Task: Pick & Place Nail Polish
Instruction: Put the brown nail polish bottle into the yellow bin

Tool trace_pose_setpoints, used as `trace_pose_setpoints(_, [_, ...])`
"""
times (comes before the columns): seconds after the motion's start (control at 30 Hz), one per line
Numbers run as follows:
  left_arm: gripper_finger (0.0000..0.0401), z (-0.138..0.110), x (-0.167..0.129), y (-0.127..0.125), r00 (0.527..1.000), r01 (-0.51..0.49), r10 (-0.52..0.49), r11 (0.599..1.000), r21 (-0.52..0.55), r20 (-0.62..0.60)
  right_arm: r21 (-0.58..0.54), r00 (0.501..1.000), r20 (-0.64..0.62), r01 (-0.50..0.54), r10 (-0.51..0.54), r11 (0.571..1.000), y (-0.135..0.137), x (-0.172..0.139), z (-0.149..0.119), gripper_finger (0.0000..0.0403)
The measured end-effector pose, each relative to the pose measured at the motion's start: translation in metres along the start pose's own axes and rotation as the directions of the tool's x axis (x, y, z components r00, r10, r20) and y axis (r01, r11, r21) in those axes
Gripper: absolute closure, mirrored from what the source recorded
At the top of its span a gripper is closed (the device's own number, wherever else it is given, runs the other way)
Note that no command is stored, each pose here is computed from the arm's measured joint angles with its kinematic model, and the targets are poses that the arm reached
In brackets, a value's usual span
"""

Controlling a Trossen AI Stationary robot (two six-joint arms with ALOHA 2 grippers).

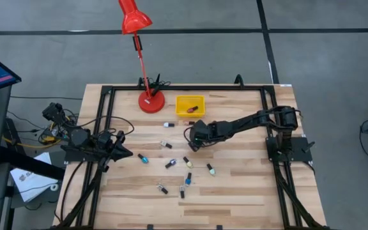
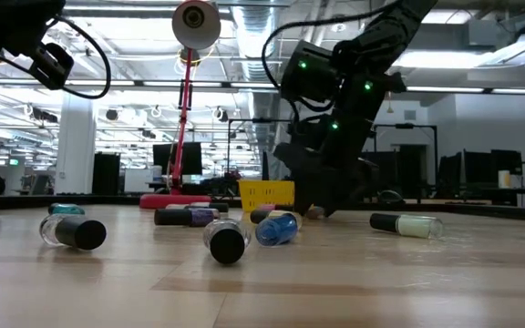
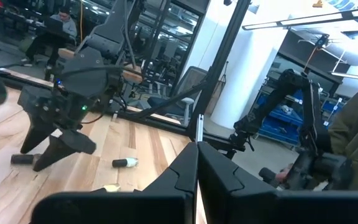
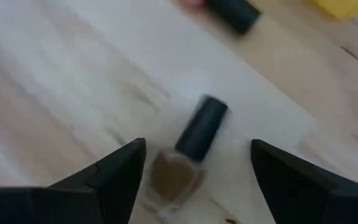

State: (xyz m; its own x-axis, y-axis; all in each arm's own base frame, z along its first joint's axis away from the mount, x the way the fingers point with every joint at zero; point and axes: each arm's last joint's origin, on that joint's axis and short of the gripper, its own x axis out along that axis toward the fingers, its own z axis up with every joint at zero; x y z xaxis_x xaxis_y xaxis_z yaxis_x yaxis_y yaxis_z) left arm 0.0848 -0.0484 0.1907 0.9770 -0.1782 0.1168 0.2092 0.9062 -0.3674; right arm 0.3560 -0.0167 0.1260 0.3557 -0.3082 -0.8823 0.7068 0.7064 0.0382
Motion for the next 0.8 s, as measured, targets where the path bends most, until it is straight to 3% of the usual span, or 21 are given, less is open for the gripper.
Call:
trace_pose_setpoints(0.1, [0.0399, 0.000, 0.000, 0.000, 1.000, 0.000, 0.000, 1.000, 0.000, 0.000, -0.095, 0.997, 0.048, -0.055, 0.060, 0.994, -0.002, -0.016, 0.018, 0.0121])
trace_pose_setpoints(0.23, [0.0399, 0.000, 0.000, 0.000, 1.000, 0.000, 0.000, 1.000, -0.001, 0.001, -0.144, 0.991, 0.059, -0.111, 0.121, 0.983, -0.015, -0.034, 0.033, 0.0121])
trace_pose_setpoints(0.33, [0.0399, 0.000, 0.000, 0.000, 1.000, 0.001, -0.001, 1.000, -0.001, 0.002, -0.147, 0.990, 0.073, -0.106, 0.118, 0.984, -0.023, -0.046, 0.039, 0.0121])
trace_pose_setpoints(0.4, [0.0399, 0.000, 0.000, 0.000, 1.000, 0.001, -0.001, 1.000, -0.001, 0.001, -0.216, 0.987, 0.093, -0.109, 0.132, 0.970, -0.023, -0.052, 0.041, 0.0121])
trace_pose_setpoints(0.47, [0.0399, 0.001, 0.000, 0.000, 1.000, 0.002, -0.002, 1.000, -0.003, 0.005, -0.335, 0.983, 0.085, -0.123, 0.160, 0.934, -0.020, -0.053, 0.040, 0.0121])
trace_pose_setpoints(0.63, [0.0399, 0.001, 0.000, 0.000, 1.000, 0.003, -0.003, 1.000, -0.004, 0.007, -0.572, 0.945, -0.014, -0.275, 0.326, 0.772, -0.013, -0.050, 0.035, 0.0121])
trace_pose_setpoints(0.8, [0.0399, 0.001, 0.000, 0.000, 1.000, 0.003, -0.003, 1.000, -0.005, 0.008, -0.711, 0.943, -0.055, -0.268, 0.328, 0.651, -0.023, -0.039, 0.023, 0.0121])
